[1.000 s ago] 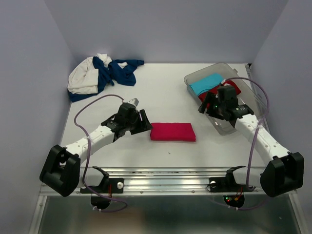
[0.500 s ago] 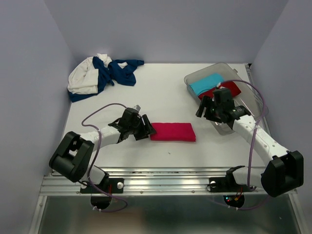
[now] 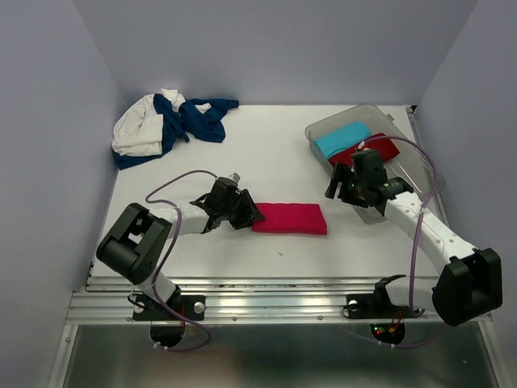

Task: Roll the t-shirts
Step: Pick up the T-shirt from the center of the board.

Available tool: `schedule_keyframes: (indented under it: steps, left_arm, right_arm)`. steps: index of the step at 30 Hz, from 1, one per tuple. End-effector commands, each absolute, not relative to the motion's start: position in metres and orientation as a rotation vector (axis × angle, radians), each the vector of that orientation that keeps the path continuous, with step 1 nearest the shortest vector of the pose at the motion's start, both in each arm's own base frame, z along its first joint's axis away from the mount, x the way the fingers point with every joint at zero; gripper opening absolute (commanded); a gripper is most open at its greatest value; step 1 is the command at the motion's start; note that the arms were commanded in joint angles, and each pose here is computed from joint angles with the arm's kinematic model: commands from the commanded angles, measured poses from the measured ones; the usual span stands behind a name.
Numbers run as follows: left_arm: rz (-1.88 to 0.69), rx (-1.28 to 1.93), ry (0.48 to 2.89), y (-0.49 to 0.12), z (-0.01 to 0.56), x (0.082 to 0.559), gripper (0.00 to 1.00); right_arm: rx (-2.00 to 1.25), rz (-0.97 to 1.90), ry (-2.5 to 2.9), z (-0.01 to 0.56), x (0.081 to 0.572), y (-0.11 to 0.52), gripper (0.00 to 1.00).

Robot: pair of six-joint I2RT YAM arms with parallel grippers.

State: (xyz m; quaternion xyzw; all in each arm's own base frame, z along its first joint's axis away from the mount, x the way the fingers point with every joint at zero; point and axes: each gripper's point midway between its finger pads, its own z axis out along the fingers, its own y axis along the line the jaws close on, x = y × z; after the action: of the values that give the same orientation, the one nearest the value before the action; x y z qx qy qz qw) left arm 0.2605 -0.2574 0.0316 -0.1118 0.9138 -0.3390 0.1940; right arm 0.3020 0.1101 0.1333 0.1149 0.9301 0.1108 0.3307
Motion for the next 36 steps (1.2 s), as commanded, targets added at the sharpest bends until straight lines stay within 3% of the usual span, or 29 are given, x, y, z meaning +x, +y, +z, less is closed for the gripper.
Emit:
schedule_keyframes:
  steps: [1, 2, 3, 4, 5, 18, 24, 27, 36]
  left_arm:
    - [-0.905, -0.309, 2.642, -0.258, 0.009, 0.251, 0.40]
    - [-0.915, -0.309, 2.638, -0.259, 0.010, 0.251, 0.33]
    - [-0.919, -0.307, 2.638, -0.259, 0.010, 0.251, 0.14]
    - [-0.924, -0.305, 2.637, -0.260, 0.011, 0.251, 0.02]
    - [-0.927, -0.297, 2.637, -0.261, 0.012, 0.251, 0.00]
    - [-0.500, -0.001, 2.644, -0.199, 0.030, 0.258, 0.00]
    - [-0.483, -0.013, 2.631, -0.190, 0.038, 0.255, 0.00]
    - [-0.480, -0.029, 2.626, -0.187, 0.039, 0.254, 0.00]
    - [-0.477, -0.028, 2.632, -0.186, 0.038, 0.255, 0.00]
  right_arm:
    - [0.291, 0.273, 2.419, 0.134, 0.303, 0.109, 0.80]
    - [0.292, 0.272, 2.419, 0.133, 0.302, 0.108, 0.80]
    - [0.293, 0.272, 2.420, 0.133, 0.302, 0.108, 0.80]
    - [0.292, 0.269, 2.423, 0.132, 0.301, 0.108, 0.80]
    - [0.292, 0.269, 2.424, 0.133, 0.301, 0.108, 0.80]
    - [0.148, 0.350, 2.460, 0.133, 0.292, 0.156, 0.80]
    - [0.066, 0.414, 2.503, 0.119, 0.280, 0.202, 0.83]
    - [0.123, 0.485, 2.529, 0.106, 0.271, 0.214, 0.89]
    - [0.355, 0.657, 2.553, 0.085, 0.243, 0.231, 0.92]
